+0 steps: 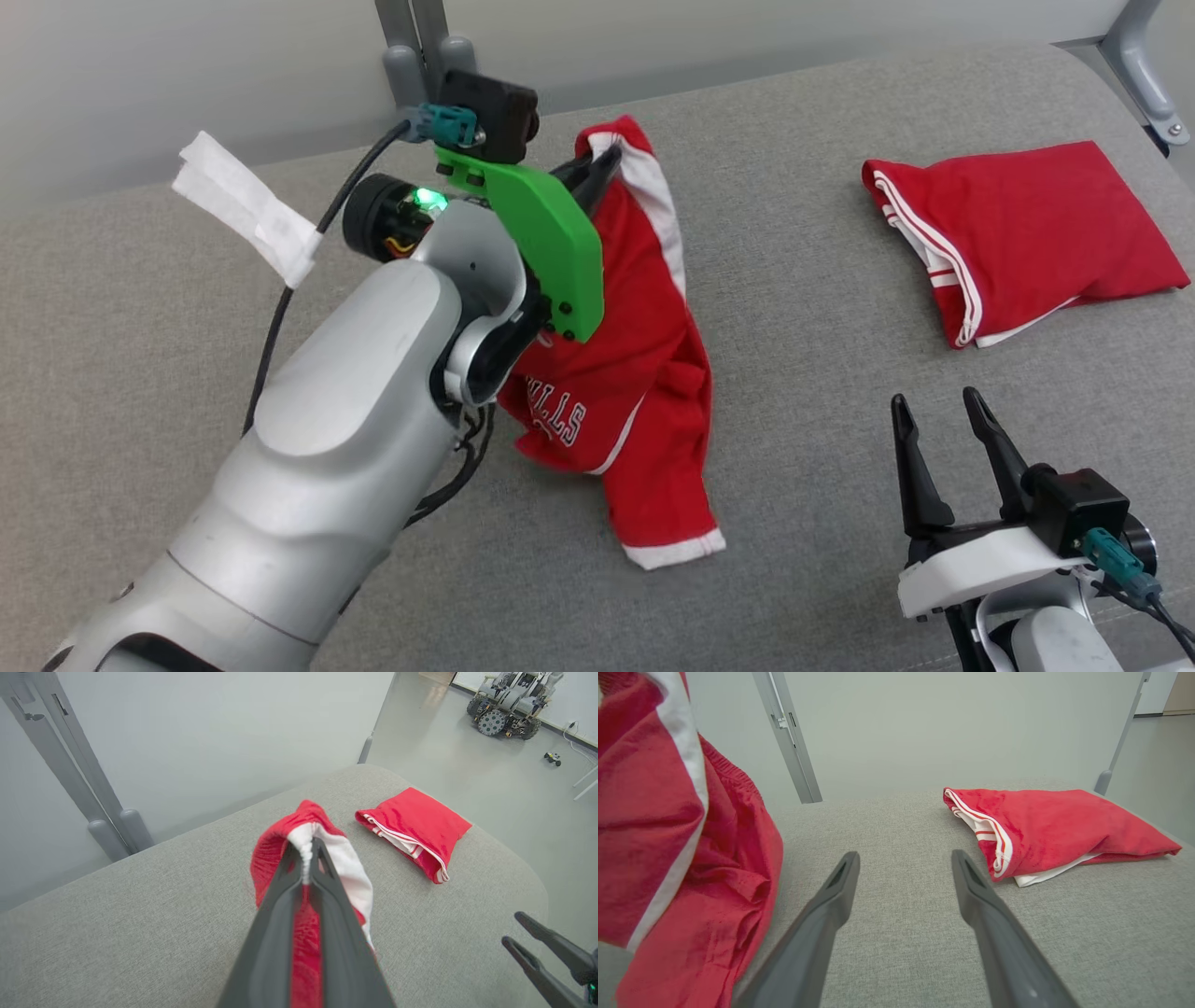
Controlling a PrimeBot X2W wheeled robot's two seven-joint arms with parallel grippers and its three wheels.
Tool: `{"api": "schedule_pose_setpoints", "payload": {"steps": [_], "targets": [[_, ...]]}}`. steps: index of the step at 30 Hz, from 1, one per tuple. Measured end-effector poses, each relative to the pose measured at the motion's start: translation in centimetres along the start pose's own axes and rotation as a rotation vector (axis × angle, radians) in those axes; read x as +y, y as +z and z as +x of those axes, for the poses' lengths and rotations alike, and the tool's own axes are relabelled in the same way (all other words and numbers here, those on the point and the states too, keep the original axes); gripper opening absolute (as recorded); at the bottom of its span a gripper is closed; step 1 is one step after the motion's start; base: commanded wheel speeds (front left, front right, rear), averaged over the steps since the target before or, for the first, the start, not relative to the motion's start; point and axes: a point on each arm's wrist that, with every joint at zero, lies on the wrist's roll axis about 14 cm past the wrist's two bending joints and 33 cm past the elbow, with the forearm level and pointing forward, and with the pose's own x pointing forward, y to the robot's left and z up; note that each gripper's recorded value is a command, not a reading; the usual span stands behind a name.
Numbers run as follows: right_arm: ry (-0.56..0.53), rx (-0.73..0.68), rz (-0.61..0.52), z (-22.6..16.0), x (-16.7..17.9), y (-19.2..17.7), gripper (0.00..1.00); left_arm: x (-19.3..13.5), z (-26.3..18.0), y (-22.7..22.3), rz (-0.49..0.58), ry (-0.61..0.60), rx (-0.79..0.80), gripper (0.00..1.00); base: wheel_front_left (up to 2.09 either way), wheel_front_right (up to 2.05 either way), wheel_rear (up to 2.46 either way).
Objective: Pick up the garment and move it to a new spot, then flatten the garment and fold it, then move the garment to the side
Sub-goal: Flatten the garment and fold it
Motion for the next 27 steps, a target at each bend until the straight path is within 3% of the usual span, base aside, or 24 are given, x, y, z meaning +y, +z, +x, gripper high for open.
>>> {"api": "schedule_pose_setpoints", "payload": {"steps": [9,14,21,27], "targets": [[-0.004,0.003,0.008,-0.1,-0.1,-0.1,1.00,-1.6,0.0,9.3,-0.094,-0.016,-0.351,0.00,0.00,0.00,0.00],[-0.014,0.000,0.008,-0.3,-0.4,0.0,1.00,-2.7,0.4,9.4,-0.115,-0.069,-0.370,0.00,0.00,0.00,0.00],[-0.038,0.005,0.014,-0.6,-1.1,-0.1,1.00,-4.5,0.0,0.3,-0.292,-0.153,-0.212,0.00,0.00,0.00,0.00],[-0.065,0.033,0.016,-1.7,-2.0,-1.0,1.00,-1.2,-6.0,-10.4,-0.418,-0.030,-0.020,0.00,0.00,0.00,0.00]]}}
